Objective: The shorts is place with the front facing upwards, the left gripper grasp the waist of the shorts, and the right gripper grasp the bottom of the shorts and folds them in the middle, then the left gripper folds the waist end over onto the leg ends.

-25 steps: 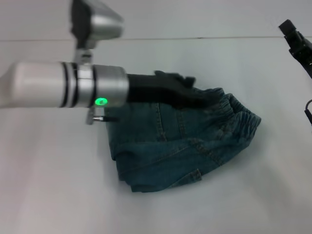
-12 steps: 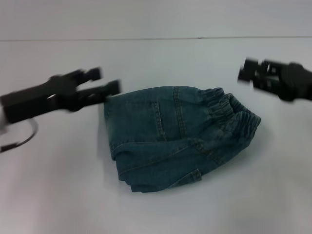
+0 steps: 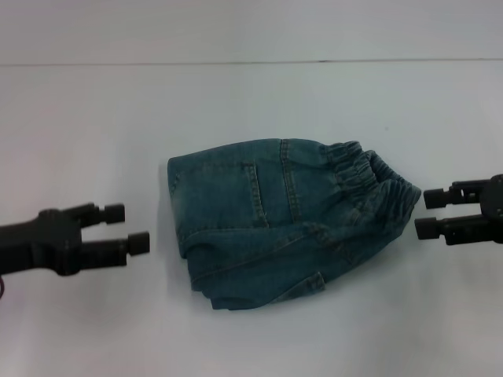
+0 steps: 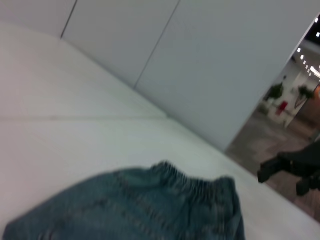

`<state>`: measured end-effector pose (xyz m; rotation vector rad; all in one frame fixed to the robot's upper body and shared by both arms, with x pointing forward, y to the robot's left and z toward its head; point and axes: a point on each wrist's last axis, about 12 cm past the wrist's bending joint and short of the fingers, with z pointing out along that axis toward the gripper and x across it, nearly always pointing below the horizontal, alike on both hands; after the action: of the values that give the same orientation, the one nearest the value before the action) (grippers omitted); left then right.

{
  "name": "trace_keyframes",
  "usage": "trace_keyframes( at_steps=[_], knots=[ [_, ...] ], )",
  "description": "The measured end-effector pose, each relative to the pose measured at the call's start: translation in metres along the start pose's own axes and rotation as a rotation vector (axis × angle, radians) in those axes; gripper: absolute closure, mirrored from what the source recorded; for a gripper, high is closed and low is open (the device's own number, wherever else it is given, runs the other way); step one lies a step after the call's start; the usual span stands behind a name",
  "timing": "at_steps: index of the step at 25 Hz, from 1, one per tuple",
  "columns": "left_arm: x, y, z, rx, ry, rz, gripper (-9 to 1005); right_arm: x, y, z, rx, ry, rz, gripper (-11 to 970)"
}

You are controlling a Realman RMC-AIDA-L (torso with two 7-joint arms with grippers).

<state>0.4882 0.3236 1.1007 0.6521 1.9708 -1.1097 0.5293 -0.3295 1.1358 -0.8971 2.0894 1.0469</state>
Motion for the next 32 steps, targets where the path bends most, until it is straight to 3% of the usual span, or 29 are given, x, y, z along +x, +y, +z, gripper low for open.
trace_keyframes(
  at_steps=[5,32],
  knots=[
    [0.005,0.001,0.005,-0.008,0.052,-0.014,60,0.002,-0.002,0.005,0.02,0.028,0.015,183],
    [0.003,0.001,0.017,-0.002,0.046,-0.011,60,0.0,-0.005,0.01,0.039,0.028,0.007,183]
  ],
)
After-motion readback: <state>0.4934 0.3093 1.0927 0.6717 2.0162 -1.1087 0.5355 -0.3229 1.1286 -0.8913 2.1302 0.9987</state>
